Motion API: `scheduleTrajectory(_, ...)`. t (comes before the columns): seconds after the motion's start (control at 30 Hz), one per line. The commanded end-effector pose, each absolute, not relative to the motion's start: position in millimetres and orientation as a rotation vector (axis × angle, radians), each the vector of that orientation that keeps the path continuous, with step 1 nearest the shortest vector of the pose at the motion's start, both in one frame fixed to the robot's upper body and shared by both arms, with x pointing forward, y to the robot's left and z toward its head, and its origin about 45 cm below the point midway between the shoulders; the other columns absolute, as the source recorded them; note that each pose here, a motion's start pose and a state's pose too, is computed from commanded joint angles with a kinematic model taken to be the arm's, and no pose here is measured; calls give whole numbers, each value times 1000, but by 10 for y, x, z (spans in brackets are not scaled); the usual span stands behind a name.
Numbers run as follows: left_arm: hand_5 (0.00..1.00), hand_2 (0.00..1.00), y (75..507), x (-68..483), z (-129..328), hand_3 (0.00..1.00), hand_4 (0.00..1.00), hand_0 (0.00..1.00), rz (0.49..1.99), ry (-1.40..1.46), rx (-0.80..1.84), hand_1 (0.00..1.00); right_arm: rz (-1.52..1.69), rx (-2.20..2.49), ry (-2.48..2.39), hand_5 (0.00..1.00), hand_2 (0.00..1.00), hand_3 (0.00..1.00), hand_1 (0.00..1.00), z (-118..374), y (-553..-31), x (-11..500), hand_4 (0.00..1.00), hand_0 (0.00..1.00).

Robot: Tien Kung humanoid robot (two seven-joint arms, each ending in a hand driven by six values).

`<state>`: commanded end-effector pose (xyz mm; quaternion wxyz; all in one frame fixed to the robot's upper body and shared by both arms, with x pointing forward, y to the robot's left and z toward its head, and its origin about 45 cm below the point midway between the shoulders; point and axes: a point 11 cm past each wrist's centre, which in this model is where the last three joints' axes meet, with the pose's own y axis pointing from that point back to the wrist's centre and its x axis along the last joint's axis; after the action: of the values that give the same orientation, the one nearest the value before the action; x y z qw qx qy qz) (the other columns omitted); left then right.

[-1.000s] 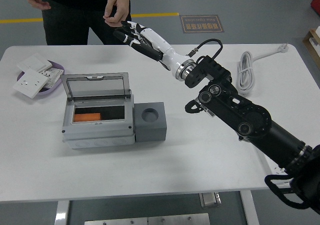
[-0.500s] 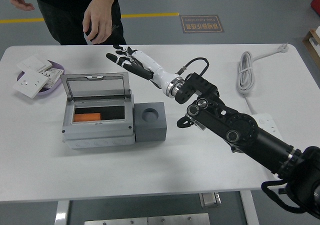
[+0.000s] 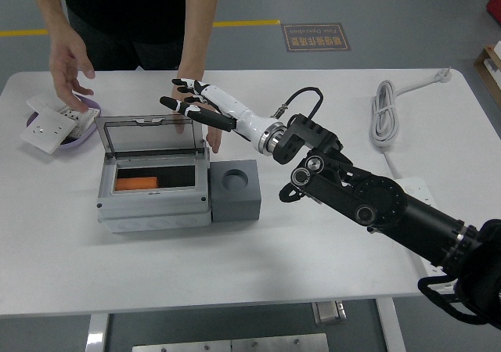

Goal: Pick up the cylinder from the cube,place it in the box,flap close box

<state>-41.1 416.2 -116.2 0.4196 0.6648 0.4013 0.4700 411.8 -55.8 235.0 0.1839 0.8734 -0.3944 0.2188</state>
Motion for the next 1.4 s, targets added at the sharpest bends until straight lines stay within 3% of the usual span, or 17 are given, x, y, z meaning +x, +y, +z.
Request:
scheduleTrajectory(0.87,2,854,4199,-409,-1150,951,2,923,1184,1004,1673,852,773,2392,-961,998,909,958,826,2404,-403,4049,998,930)
scheduleTrajectory(1.4,2,854,4191,-439,-1151,951,2,923,1188,1013,1674,852,888,2369,-744,998,907,956,813,2380,-214,3695,998,920)
